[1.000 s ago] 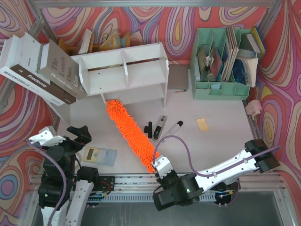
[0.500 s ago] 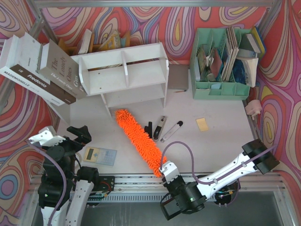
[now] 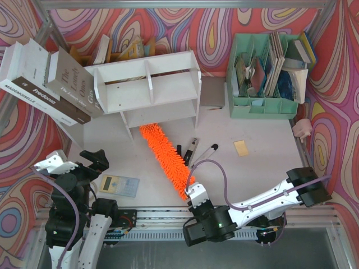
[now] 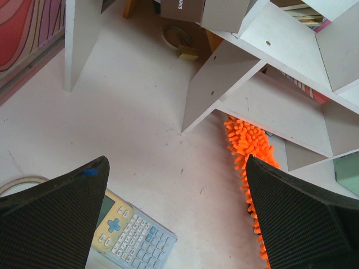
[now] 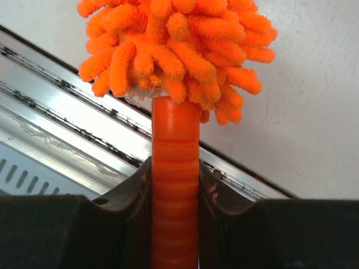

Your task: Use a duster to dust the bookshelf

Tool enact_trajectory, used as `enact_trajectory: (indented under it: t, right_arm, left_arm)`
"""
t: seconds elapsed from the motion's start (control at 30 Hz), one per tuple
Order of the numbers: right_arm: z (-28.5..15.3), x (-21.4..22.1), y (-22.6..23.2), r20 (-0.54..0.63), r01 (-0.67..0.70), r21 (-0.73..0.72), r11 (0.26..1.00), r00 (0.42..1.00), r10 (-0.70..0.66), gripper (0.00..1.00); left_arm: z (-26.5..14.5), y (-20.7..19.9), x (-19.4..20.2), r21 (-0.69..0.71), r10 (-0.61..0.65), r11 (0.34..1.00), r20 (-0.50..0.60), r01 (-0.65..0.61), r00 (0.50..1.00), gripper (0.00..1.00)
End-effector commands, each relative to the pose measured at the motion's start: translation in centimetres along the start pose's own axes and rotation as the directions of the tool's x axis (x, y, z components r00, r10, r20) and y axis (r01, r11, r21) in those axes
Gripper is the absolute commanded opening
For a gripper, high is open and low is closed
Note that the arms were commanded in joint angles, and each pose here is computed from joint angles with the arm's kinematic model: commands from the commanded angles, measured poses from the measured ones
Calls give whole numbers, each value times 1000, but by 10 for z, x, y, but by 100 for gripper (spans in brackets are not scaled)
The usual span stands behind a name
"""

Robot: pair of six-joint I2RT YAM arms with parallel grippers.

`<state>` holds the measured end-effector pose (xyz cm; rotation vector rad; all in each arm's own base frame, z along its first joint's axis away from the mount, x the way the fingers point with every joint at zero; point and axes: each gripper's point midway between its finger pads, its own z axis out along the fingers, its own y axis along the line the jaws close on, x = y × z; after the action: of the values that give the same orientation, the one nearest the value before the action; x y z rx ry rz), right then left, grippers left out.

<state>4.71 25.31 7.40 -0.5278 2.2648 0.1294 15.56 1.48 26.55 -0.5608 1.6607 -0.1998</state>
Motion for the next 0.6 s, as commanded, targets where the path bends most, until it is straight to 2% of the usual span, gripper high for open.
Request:
enact_trajectory:
  t: [0.0,0.27,0.37,0.47,0.57]
  right_arm:
    - [9,-28,12,89,9,-33,999,996,-6,0]
    - [27,-67,41,140,62,-106,992,989,-47,0]
    - [36,-69,54,125,83,-131,988,990,-67,0]
    - [44,-66,52,94,82,-102,991,993,-73,0]
    - [47,-62,29,73,24,-13,1000,997,-23,0]
  left_arm:
    - [2,-1,2,1,-3,1000,-5,3,1000,99]
    - [2,-1,2,1,-2,1000,-6,2,1000,99]
    - [2,0,2,-1,-2,1000,-5,2,1000,99]
    - [2,0,2,0,-2,1000,-5,2,1000,99]
    - [2,0,2,2,-3,1000,-3,3,1000,98]
